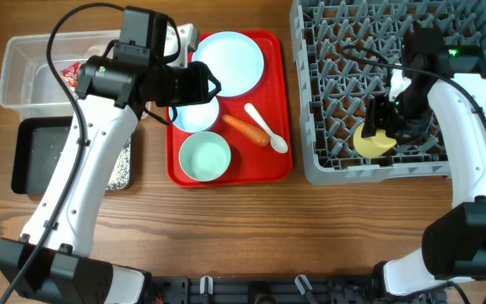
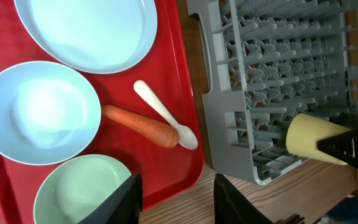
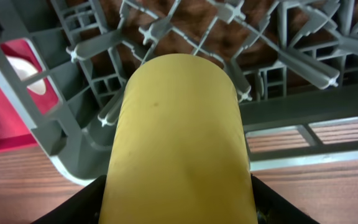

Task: Sort waste into correct bins and load items into the dishwasher rack
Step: 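Lower the yellow cup into the dish rack with the right gripper and release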

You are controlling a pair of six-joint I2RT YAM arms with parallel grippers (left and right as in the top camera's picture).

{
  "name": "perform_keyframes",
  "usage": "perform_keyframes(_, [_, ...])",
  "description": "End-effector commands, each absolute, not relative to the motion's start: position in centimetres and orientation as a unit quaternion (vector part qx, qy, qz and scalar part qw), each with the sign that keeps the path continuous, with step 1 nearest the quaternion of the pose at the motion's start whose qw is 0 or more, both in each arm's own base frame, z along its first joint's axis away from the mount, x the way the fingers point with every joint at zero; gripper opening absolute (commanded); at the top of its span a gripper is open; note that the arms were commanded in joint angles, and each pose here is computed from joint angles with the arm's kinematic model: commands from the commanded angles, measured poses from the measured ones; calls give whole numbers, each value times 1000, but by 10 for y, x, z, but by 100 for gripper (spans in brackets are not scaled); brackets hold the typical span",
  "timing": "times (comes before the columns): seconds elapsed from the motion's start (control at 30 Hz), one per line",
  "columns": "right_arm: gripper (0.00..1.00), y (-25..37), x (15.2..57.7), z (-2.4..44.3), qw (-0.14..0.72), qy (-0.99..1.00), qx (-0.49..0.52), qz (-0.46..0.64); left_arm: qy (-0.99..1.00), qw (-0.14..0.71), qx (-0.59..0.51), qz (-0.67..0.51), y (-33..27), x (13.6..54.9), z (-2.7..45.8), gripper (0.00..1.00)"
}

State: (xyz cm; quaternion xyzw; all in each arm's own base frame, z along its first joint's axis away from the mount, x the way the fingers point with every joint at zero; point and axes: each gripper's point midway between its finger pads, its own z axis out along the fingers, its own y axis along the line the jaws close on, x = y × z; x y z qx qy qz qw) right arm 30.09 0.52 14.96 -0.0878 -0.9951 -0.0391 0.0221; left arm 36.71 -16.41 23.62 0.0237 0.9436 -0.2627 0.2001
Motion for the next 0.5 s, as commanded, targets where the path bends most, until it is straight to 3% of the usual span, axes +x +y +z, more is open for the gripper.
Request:
perform_keyframes(0.0, [56, 1, 304, 144, 20, -995, -96, -25, 947, 197, 23, -254, -161, 369, 230, 38])
perform_keyframes(0.27, [56, 4, 307, 134, 36, -995, -87, -32, 947, 196, 23, -254, -161, 369, 230, 44])
perform_keyframes(0.47, [85, 12, 309, 126, 46, -996, -72, -39, 948, 197, 21, -250, -160, 369, 229, 63])
